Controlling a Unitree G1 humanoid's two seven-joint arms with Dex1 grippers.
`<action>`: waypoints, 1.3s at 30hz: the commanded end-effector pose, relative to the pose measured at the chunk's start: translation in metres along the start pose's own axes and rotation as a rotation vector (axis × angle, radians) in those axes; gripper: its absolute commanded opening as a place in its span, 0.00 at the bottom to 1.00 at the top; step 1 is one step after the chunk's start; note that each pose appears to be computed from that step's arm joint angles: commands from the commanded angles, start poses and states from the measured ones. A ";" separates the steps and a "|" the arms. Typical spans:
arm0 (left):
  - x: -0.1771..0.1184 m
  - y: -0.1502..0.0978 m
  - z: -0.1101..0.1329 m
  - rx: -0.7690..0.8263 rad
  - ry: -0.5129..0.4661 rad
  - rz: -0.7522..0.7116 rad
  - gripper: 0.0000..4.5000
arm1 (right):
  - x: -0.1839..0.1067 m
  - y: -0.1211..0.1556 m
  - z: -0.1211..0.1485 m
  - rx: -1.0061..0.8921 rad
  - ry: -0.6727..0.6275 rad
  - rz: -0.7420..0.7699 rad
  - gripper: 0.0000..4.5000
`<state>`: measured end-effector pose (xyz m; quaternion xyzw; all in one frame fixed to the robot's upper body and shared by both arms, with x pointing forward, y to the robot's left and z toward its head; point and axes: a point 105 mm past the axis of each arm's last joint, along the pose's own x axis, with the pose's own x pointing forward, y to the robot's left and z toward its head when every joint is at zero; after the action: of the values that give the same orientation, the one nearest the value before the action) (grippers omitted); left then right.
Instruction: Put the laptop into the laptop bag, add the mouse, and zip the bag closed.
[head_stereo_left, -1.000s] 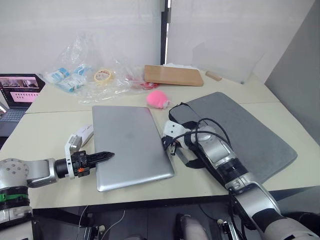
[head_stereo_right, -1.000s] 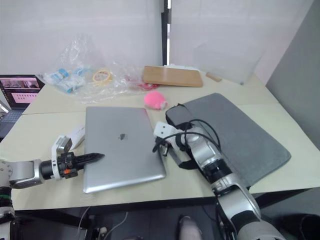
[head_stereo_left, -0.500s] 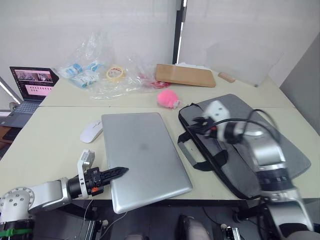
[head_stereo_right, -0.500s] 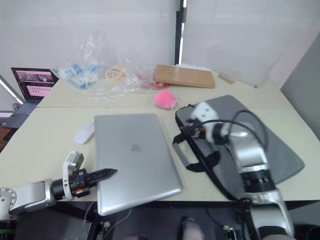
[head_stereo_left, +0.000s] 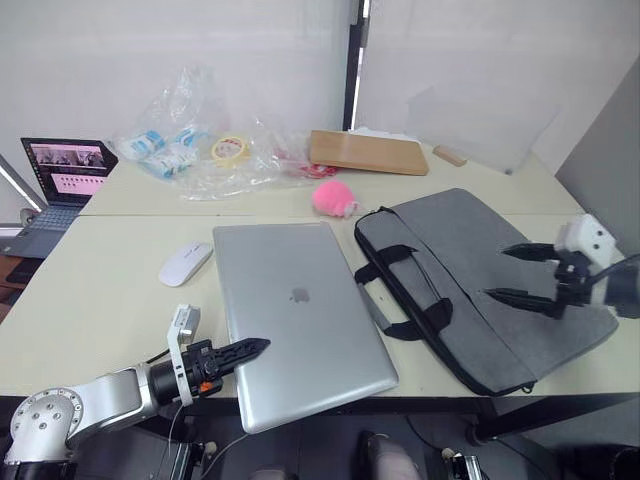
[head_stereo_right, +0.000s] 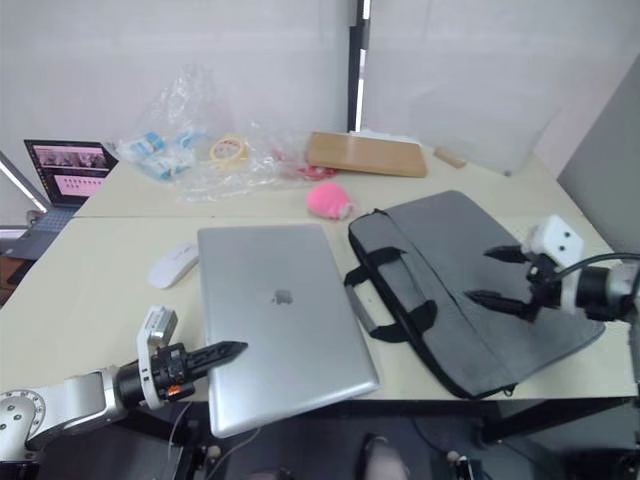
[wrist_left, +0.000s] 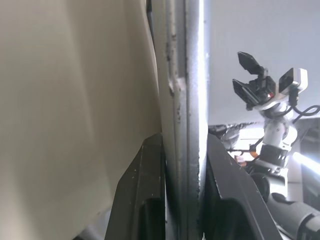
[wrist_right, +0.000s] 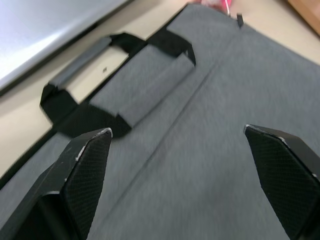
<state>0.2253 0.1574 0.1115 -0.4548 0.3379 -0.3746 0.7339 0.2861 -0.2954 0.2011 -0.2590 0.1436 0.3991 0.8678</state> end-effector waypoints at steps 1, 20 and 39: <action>0.004 -0.023 0.005 0.018 -0.005 -0.139 0.07 | -0.019 -0.003 0.011 -0.061 0.011 -0.030 0.99; 0.010 -0.028 0.001 0.026 -0.009 -0.166 0.07 | 0.108 0.079 0.028 -0.047 -0.035 -0.132 0.99; 0.013 -0.030 0.003 0.033 -0.004 -0.172 0.07 | 0.115 0.059 0.005 -0.018 0.057 -0.268 0.06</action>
<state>0.2263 0.1450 0.1070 -0.4700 0.3419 -0.3860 0.7164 0.3136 -0.1827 0.1191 -0.2935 0.1452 0.2857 0.9006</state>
